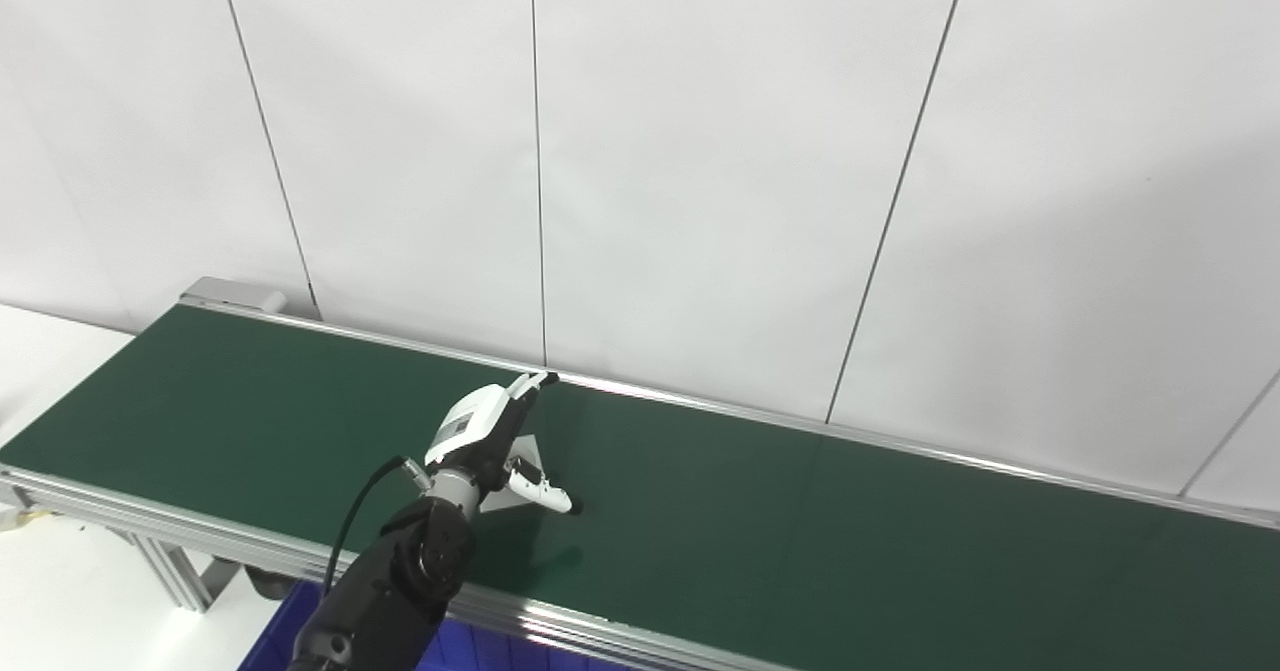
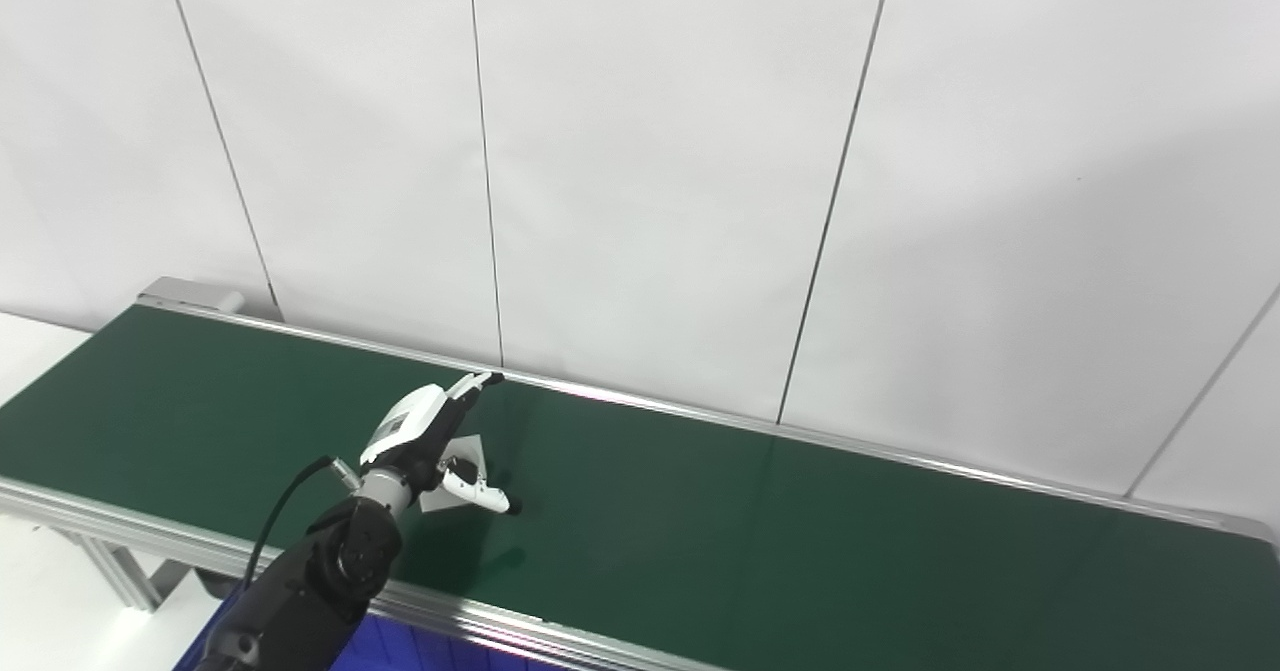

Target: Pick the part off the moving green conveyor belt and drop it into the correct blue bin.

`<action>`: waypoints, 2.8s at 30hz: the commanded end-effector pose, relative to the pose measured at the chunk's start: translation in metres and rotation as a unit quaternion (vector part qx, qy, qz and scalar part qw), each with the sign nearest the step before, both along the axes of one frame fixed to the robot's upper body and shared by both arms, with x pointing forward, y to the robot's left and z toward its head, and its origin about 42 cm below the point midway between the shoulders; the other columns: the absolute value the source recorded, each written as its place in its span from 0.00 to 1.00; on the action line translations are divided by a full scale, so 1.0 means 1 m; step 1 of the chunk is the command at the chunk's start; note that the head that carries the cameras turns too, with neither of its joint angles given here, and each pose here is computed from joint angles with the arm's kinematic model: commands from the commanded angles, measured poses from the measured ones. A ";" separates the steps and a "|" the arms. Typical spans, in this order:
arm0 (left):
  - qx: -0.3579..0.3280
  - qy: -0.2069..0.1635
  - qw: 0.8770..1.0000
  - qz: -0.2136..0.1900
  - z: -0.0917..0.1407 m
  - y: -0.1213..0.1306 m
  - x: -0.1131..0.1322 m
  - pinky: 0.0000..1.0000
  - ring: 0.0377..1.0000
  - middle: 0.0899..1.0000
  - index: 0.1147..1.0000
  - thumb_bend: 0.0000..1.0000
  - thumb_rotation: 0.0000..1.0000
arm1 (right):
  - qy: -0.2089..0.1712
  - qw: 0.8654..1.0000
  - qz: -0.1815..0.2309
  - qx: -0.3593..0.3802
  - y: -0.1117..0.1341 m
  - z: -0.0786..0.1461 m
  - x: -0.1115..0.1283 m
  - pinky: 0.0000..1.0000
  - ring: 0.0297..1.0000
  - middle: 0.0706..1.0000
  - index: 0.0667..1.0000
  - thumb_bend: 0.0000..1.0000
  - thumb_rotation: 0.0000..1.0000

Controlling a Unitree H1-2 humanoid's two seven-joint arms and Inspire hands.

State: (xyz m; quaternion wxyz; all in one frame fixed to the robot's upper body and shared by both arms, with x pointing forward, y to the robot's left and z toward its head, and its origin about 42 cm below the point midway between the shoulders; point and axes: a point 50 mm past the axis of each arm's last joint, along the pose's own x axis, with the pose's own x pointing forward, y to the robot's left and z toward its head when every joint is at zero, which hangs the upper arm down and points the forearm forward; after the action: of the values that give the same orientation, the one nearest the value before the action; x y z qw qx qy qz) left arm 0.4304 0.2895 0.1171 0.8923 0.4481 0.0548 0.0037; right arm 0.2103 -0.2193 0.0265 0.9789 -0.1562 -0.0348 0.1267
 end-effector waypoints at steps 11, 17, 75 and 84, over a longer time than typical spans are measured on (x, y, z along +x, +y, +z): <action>0.023 -0.017 1.000 0.014 0.014 0.008 0.026 0.90 0.95 0.98 0.93 0.83 0.01 | -0.045 0.999 0.005 0.017 0.004 0.013 -0.002 0.86 0.90 0.88 0.88 1.00 0.20; 0.026 -0.009 0.999 0.020 0.002 0.004 0.025 0.70 0.79 0.94 0.89 0.76 0.00 | -0.048 0.999 0.003 0.016 0.005 0.014 -0.003 0.84 0.89 0.87 0.88 1.00 0.22; -0.149 -0.172 0.973 -0.047 0.046 -0.028 -0.121 0.32 0.37 0.43 0.44 0.50 0.00 | -0.078 0.997 0.001 0.028 0.016 0.040 -0.009 0.82 0.86 0.84 0.85 1.00 0.28; -0.187 -0.154 0.965 -0.096 0.031 -0.022 -0.148 0.43 0.44 0.45 0.42 0.50 0.00 | -0.080 0.996 0.004 0.031 0.021 0.047 -0.011 0.85 0.87 0.86 0.87 1.00 0.27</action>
State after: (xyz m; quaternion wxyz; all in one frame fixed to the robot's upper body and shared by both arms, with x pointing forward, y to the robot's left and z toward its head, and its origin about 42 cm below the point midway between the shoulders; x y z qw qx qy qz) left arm 0.2799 0.2641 0.1320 0.9585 0.2738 -0.0783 -0.0152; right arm 0.1958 -0.2004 0.0616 0.9789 -0.1394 -0.0911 0.1188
